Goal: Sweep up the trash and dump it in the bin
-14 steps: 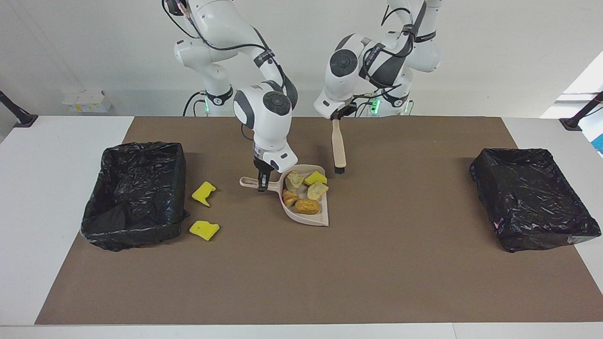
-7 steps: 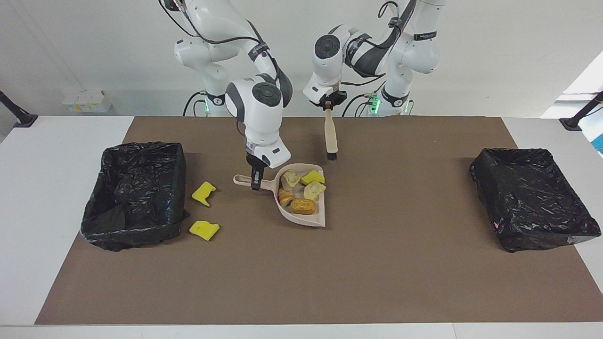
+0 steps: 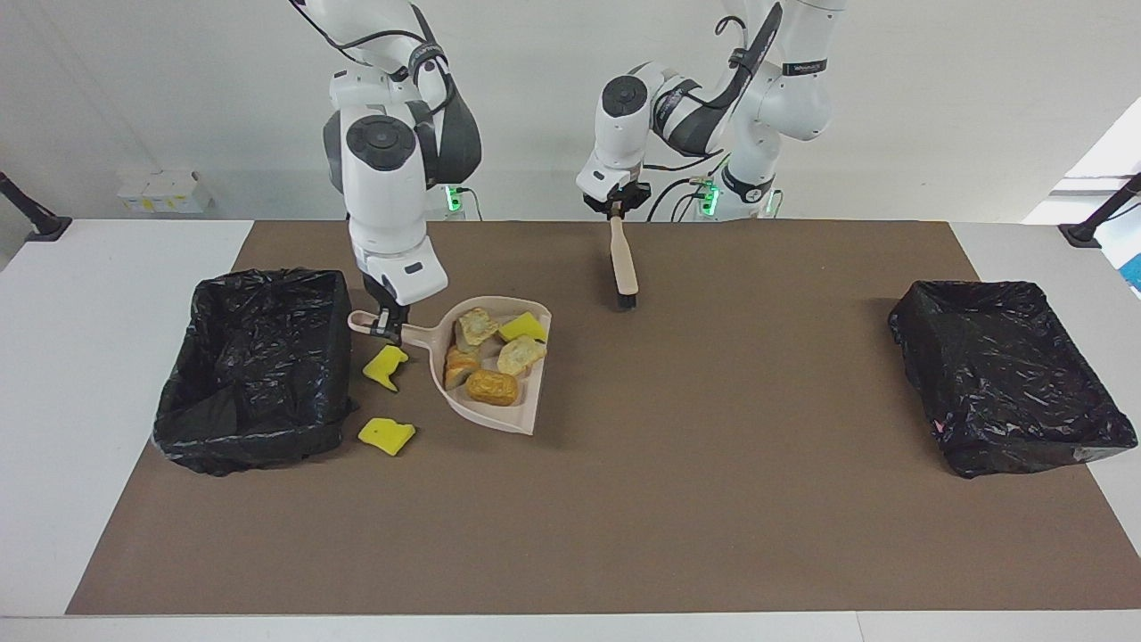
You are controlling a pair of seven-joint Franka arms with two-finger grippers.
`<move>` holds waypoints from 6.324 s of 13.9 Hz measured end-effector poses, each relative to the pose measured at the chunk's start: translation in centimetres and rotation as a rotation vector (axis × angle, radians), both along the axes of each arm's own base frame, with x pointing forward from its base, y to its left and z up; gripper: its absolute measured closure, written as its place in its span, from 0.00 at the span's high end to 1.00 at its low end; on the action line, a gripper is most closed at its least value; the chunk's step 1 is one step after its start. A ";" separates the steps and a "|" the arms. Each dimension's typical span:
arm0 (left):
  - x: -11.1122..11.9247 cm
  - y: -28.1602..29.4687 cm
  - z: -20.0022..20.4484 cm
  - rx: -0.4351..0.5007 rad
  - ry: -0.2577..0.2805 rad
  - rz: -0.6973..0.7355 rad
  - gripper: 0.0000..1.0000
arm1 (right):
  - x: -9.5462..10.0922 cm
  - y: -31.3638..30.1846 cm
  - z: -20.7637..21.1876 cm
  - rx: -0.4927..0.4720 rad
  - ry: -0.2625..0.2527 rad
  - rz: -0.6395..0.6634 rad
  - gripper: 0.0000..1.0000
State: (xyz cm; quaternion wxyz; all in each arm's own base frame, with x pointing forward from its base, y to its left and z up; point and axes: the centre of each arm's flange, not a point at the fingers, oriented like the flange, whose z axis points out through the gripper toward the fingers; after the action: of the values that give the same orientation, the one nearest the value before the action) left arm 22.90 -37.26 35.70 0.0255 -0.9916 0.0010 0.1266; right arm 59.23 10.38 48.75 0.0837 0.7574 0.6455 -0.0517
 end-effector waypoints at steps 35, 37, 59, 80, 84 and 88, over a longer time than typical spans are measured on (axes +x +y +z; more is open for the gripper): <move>26.6 25.1 33.6 -0.089 -0.283 -0.070 1.00 | -3.2 -25.3 8.5 -0.706 0.120 0.285 0.31; 27.6 25.6 33.7 -0.087 -0.280 -0.060 1.00 | -3.5 -24.9 9.8 -0.608 0.088 0.250 0.31; 28.3 28.5 33.9 -0.089 -0.242 -0.115 1.00 | -4.3 6.6 0.5 0.050 -0.100 -0.828 0.31; 28.3 28.7 33.9 -0.088 -0.241 -0.111 1.00 | -1.6 34.9 -12.2 0.162 -0.128 -1.383 0.60; 28.3 28.7 33.9 -0.088 -0.241 -0.111 1.00 | -2.0 32.8 -7.8 0.131 -0.121 -1.408 1.00; 28.3 28.7 33.9 -0.088 -0.241 -0.111 1.00 | -6.3 34.0 -7.4 0.101 0.028 -1.418 1.00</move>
State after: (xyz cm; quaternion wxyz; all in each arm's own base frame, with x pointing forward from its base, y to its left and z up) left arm 51.21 -8.56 69.64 -0.0112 -0.9982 0.0585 0.0049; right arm 52.90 44.37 41.33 -0.0137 0.9972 -0.0002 -0.0736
